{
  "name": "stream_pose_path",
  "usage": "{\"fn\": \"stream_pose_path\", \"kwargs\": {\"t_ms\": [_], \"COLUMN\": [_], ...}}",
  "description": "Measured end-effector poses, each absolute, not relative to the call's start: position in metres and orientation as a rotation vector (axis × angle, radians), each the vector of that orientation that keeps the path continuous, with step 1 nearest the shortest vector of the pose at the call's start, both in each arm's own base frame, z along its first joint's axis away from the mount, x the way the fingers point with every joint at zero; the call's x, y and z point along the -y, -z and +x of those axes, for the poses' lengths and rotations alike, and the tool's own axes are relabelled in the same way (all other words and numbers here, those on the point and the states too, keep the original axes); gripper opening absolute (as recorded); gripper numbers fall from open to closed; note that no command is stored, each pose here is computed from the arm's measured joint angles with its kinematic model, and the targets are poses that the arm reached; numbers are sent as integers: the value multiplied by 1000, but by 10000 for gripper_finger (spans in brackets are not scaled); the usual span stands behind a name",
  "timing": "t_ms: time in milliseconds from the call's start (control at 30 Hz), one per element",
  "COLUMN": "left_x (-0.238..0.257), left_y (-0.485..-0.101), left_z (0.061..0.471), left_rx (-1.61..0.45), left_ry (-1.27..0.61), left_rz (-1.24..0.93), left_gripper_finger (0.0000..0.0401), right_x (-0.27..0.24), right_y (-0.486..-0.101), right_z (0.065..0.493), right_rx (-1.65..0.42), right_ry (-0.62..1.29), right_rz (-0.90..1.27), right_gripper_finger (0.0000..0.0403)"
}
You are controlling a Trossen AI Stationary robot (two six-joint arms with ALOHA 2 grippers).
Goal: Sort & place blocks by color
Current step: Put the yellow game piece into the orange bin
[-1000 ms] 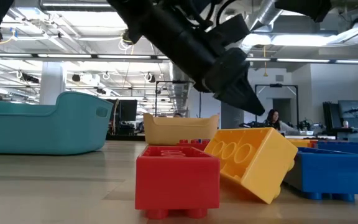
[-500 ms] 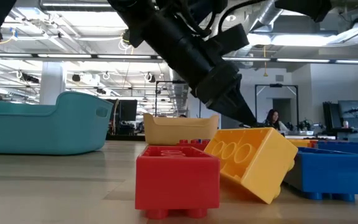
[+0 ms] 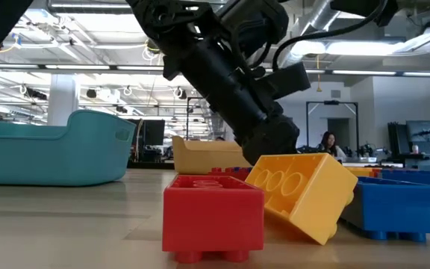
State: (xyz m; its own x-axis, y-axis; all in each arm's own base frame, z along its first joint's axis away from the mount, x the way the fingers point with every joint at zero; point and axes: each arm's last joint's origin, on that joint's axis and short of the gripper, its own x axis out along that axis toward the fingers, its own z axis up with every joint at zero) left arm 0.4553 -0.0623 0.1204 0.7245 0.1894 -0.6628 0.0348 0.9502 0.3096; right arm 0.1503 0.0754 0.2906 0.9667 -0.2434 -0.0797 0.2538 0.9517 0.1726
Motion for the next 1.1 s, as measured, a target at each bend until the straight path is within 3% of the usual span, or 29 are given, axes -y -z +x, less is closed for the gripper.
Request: {"fn": "stream_pose_path", "kwargs": {"t_ms": [167, 767, 967, 1100], "left_x": [61, 62, 63, 64], "left_y": [-120, -125, -139, -150], "left_z": [455, 460, 469, 472], "left_rx": [-771, -760, -752, -785], "left_ry": [-101, -56, -45, -25], "left_rz": [324, 286, 319, 370], "left_gripper_finger": [289, 77, 54, 78], "right_x": [-75, -75, -75, -75], "right_y": [-291, -291, -291, -291], "right_z": [150, 150, 150, 150], "right_rx": [-58, -57, -57, -57], "right_ry": [253, 253, 253, 253], "right_rz": [183, 183, 184, 183], "right_gripper_finger": [395, 395, 395, 395]}}
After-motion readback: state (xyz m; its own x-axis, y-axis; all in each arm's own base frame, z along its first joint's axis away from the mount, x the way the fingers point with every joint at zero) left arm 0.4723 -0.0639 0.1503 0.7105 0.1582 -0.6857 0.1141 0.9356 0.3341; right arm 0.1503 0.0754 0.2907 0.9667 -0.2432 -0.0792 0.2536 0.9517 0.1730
